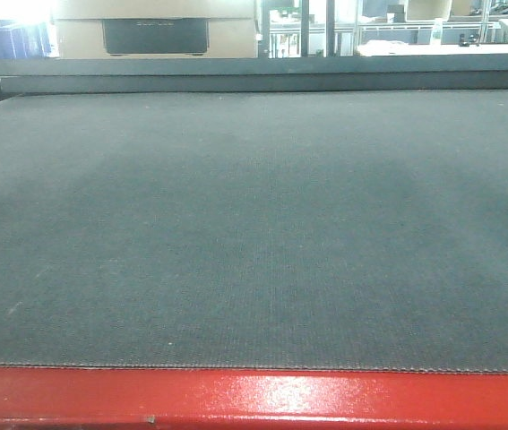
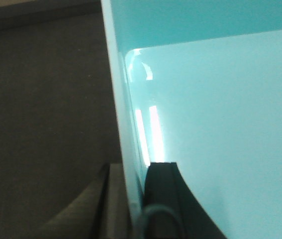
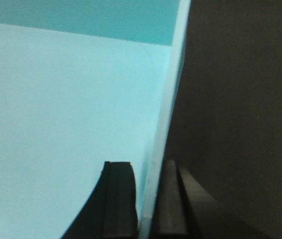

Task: Fetch blue bin and place on conveyor start
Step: 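Drive up to the red conveyor holding the bin above the belt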

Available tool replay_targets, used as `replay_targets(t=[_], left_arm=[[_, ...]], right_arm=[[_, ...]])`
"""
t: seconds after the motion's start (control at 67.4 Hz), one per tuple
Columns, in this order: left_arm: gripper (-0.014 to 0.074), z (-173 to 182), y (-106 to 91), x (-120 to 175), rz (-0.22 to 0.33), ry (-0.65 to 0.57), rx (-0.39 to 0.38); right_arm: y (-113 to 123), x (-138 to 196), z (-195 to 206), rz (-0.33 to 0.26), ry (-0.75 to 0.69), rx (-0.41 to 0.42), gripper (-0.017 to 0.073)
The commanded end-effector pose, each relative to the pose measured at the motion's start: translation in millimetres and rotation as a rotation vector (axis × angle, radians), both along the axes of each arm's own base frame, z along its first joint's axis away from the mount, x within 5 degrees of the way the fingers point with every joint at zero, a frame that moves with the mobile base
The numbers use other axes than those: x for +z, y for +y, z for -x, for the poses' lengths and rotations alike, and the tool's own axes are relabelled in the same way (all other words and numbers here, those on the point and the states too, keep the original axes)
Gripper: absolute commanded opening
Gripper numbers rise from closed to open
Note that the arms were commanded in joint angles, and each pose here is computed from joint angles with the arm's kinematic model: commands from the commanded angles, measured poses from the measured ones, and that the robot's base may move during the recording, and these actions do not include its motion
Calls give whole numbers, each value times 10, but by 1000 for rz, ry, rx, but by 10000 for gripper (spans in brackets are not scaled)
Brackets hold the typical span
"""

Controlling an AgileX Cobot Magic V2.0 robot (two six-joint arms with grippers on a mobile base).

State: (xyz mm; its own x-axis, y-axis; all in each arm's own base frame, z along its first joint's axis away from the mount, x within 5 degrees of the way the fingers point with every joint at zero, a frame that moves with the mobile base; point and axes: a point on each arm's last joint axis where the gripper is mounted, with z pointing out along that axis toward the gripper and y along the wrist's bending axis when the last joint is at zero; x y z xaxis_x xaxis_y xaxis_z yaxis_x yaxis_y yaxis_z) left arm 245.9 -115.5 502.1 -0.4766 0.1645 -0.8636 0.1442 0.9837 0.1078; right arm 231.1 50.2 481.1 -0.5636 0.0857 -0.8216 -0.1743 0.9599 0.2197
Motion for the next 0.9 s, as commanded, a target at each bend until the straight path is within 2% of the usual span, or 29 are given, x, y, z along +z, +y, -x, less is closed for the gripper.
replay_targets(t=[0.0, 0.504, 0.623, 0.771, 0.89], left_arm=[[-111, 21, 166, 99, -100, -69, 77], [-111, 19, 164, 102, -99, -72, 75], [-111, -8, 138, 48, -64, -31, 61], [-111, -177, 122, -229, -7, 63, 44], [-111, -369, 156, -655, 18, 160, 50]], right_arm=[[-87, 75, 56, 73, -55, -29, -152], [-82, 118, 33, 57, -106, -33, -152], [-69, 101, 19, 46, -95, -26, -152], [-41, -51, -156, 60, -17, -21, -152], [-3, -298, -396, 78, 88, -16, -152]])
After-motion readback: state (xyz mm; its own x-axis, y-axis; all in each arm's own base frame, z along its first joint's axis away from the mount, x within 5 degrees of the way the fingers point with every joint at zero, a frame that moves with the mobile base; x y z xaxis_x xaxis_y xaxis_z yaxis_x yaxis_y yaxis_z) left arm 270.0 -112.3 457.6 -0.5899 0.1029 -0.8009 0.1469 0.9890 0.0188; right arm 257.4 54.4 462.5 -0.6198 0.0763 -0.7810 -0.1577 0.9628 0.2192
